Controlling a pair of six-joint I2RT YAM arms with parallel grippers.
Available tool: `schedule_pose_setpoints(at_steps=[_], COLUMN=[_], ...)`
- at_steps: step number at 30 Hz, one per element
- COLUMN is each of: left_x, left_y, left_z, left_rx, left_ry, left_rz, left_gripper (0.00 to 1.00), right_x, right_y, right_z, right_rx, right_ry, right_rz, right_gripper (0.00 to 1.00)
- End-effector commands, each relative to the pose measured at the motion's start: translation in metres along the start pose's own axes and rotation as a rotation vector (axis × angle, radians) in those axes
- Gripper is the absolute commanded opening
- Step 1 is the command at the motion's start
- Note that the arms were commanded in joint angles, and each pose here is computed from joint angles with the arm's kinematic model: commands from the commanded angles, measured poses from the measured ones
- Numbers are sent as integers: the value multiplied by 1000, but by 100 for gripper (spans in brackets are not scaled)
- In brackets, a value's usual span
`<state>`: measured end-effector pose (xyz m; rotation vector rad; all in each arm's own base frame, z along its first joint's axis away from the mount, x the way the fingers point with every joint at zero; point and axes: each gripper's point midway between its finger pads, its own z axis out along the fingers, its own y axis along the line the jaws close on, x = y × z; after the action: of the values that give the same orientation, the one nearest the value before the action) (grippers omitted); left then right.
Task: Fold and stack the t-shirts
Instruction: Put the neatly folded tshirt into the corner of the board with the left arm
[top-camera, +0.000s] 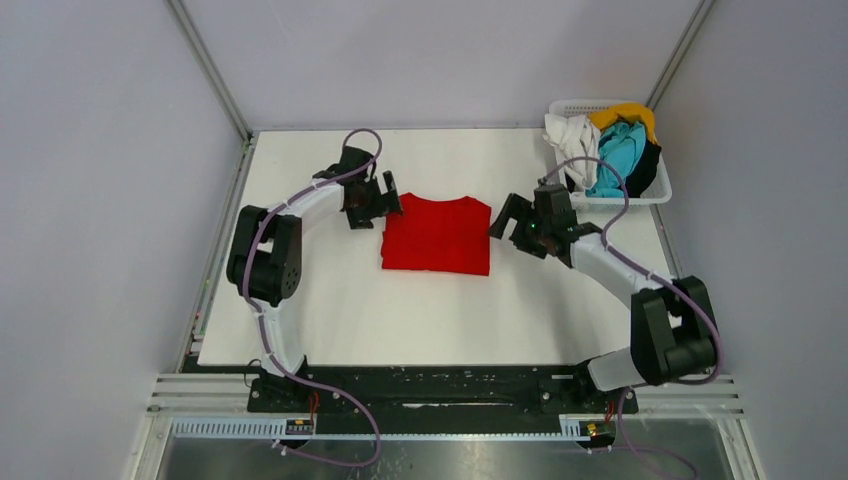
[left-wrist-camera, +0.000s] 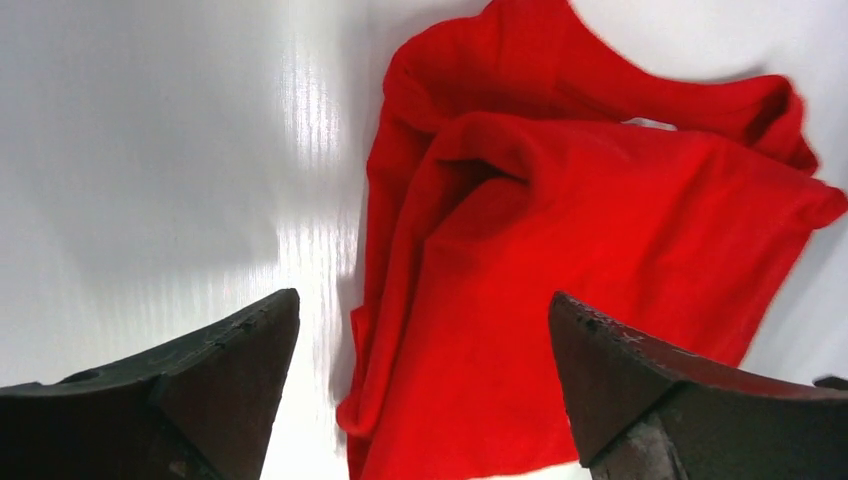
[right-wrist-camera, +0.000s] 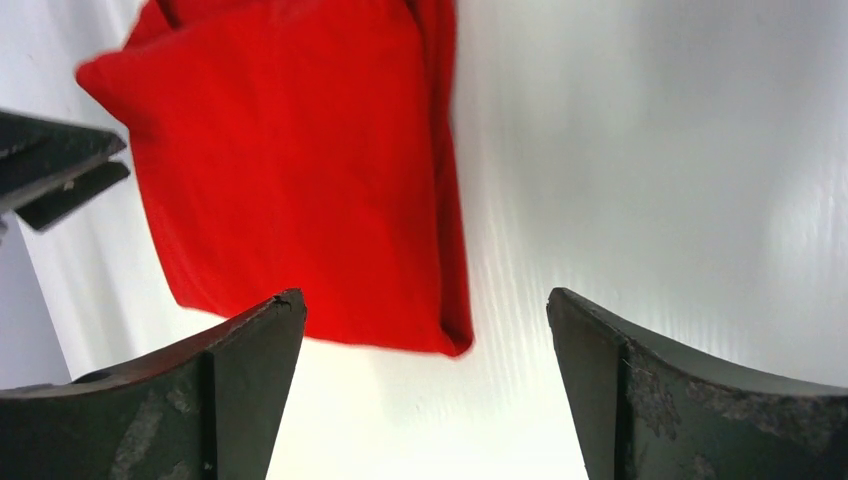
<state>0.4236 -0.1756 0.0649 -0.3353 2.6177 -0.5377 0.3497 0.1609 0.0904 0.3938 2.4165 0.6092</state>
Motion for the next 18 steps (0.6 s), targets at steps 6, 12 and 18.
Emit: schedule_pose_setpoints(at_steps=[6,12,18], left_x=[19,10,-71], left_y=[-13,-11,23], left_z=[52,71,35], left_rx=[14,-111,-413], left_ry=[106,108,-111], left_rz=[85,117,177], left_gripper=[66,0,0], right_x=[17,15,7], right_y=[-5,-12,-27], right_z=[-36,-48,-58], right_rx=[-56,-31,40], right_ry=[-49,-83,-146], right_rz=[-50,-80,-118], right_gripper=[100,99,100])
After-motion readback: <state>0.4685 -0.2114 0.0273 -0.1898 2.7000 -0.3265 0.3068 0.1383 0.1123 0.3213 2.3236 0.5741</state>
